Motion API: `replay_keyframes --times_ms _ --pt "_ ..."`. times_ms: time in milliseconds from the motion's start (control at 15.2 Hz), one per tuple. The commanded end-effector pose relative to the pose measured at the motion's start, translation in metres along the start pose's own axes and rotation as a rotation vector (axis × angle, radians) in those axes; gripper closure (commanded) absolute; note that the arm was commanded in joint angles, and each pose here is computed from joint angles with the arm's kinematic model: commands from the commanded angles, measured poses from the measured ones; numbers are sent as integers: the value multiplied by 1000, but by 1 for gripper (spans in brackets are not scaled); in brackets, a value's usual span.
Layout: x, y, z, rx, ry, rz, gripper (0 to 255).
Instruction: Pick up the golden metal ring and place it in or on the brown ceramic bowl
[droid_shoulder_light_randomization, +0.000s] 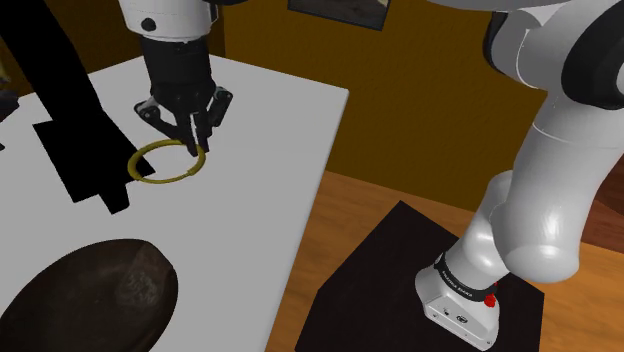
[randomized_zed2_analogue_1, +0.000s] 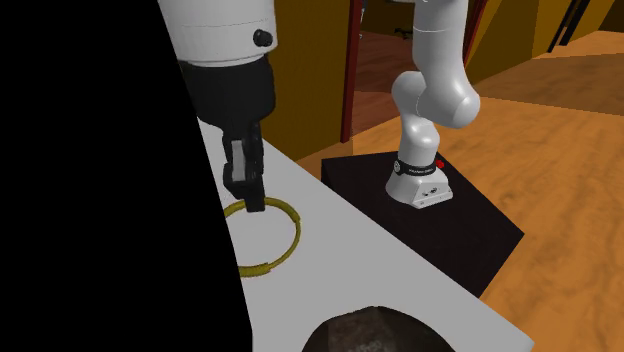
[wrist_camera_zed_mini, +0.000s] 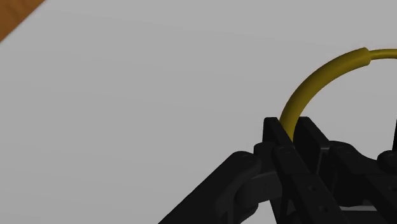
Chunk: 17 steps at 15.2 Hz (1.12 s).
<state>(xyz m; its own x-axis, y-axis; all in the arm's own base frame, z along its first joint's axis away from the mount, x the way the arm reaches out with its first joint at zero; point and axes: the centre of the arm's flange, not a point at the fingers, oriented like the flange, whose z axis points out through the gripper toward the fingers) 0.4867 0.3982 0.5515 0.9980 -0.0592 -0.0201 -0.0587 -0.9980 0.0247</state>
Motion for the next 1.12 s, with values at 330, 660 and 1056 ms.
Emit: replay_keyframes --times_ms 330,660,1056 --pt "-58 -75 -1 3 0 -2 255" --pt "-98 -128 -2 3 0 -2 255" --pt "-112 -147 18 3 0 -2 255"
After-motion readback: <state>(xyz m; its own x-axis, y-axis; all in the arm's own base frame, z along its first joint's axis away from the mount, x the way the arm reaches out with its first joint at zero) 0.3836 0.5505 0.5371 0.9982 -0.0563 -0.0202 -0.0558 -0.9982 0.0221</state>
